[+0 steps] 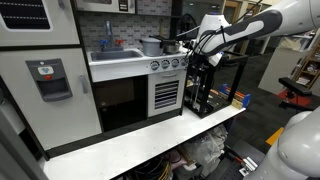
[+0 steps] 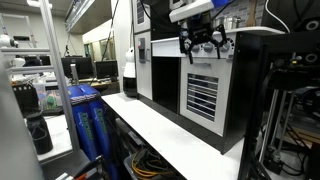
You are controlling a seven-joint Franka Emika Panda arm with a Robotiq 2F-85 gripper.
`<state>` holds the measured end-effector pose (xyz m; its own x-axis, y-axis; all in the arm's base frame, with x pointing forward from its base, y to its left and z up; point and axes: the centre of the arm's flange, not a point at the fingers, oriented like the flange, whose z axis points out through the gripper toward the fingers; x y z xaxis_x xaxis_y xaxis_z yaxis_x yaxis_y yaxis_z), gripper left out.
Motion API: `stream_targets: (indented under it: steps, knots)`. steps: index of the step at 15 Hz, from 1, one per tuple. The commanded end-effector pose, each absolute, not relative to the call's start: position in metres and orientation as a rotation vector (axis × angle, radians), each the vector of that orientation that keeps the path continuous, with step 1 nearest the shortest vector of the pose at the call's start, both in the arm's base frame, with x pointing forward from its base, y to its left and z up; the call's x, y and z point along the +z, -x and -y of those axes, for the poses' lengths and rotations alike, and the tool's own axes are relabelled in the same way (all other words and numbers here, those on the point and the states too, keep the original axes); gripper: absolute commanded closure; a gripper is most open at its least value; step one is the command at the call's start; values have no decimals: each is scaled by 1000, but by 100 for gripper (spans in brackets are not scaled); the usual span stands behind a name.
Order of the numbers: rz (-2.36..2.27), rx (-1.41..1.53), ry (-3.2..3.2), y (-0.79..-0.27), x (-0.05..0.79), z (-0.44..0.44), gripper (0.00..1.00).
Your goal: Open the kitchen cabinet, take the lid off the silver pot and put it in the kitchen cabinet
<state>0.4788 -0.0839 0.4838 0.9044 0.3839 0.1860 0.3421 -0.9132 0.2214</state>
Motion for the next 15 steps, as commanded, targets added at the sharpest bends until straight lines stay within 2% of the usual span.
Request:
stream_targets:
  steps: [1,8,15]
  knots:
    - [-705,345,-2859,-484,512,82,0]
    - [-1079,436,-2831,-490,518,58,0]
    - [-1613,352,-2610,-501,463,47,0]
